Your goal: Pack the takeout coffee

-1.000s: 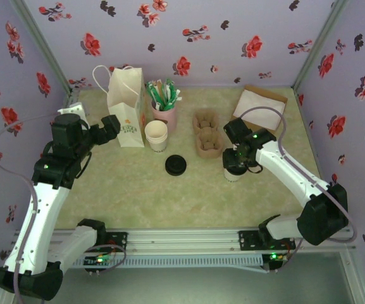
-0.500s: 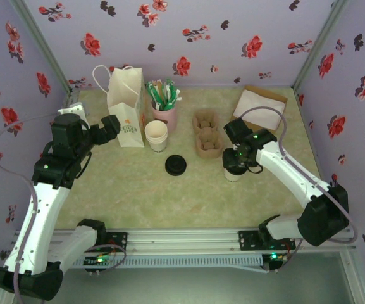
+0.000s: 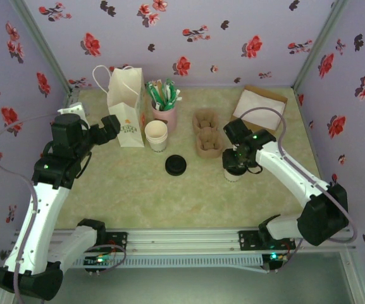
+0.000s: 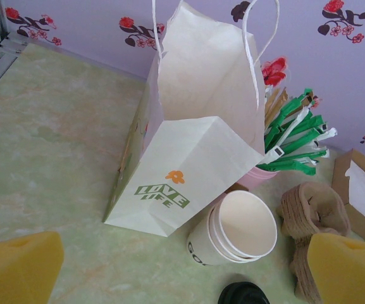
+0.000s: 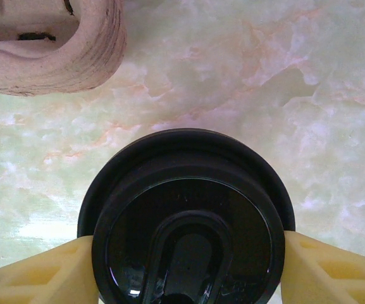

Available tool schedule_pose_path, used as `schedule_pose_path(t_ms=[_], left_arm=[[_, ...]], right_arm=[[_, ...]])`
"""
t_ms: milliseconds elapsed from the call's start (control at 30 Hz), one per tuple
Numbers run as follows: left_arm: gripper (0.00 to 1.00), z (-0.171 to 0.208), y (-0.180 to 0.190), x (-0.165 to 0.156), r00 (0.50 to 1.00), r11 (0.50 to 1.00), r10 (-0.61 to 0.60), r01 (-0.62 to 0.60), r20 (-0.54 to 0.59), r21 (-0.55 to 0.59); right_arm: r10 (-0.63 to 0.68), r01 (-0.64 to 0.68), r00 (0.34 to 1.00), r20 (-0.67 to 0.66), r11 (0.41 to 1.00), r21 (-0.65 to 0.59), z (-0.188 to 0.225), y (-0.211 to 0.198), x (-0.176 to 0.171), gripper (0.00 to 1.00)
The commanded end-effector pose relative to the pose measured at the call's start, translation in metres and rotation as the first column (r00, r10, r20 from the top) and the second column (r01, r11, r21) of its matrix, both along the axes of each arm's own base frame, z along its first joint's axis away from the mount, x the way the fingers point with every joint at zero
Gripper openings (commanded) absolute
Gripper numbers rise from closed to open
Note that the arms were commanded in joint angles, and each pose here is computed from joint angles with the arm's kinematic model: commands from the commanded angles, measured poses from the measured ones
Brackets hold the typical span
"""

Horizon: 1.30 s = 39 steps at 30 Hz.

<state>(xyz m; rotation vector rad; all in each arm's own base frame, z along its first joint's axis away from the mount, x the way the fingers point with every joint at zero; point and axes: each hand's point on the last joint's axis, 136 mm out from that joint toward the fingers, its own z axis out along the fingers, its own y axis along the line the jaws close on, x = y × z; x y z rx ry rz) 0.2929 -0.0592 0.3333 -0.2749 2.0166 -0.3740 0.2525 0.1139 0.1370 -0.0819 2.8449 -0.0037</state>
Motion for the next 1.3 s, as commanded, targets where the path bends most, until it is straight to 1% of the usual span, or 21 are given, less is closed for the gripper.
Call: schedule_pose_path(t_ms=[0, 200, 533, 867, 1033, 1167, 1267], left_arm=[[1.0, 0.0, 0.0, 0.001, 1.0, 1.0, -0.002, 0.003, 0.005, -0.006], [1.0, 0.0, 0.001, 0.001, 1.0, 1.0, -0.001, 0.001, 0.004, -0.005], [1.0, 0.0, 0.0, 0.002, 1.0, 1.0, -0.001, 0.001, 0.002, -0.005], [1.0, -0.002, 0.0, 0.002, 1.0, 1.0, -0.004, 0.004, -0.002, -0.004], [1.0, -0.004, -0.001, 0.003, 1.0, 1.0, -0.01, 0.01, -0.01, -0.005], [1.0, -0.004, -0.002, 0.003, 1.0, 1.0, -0.013, 0.013, -0.01, -0.005], [1.0, -0.004, -0.002, 0.003, 1.0, 1.0, -0.015, 0.015, -0.013, -0.001]], right_arm=[[-0.021, 0.02, 1.0, -0.013, 0.999, -0.045, -0.007, -0.008, -0.003, 0.66], [-0.025, 0.024, 0.999, -0.03, 0.998, -0.063, -0.014, -0.01, -0.005, 0.66], [-0.055, 0.047, 0.994, -0.095, 0.995, -0.089, -0.045, -0.016, -0.018, 0.65], [-0.087, 0.065, 0.985, -0.149, 0.986, -0.151, -0.071, -0.028, -0.03, 0.64], [-0.099, 0.075, 0.978, -0.183, 0.988, -0.135, -0.084, -0.027, -0.039, 0.63], [-0.109, 0.086, 0.976, -0.188, 0.988, -0.128, -0.086, -0.025, -0.041, 0.63], [-0.113, 0.098, 0.971, -0.209, 0.992, -0.079, -0.093, -0.017, -0.045, 0.63]])
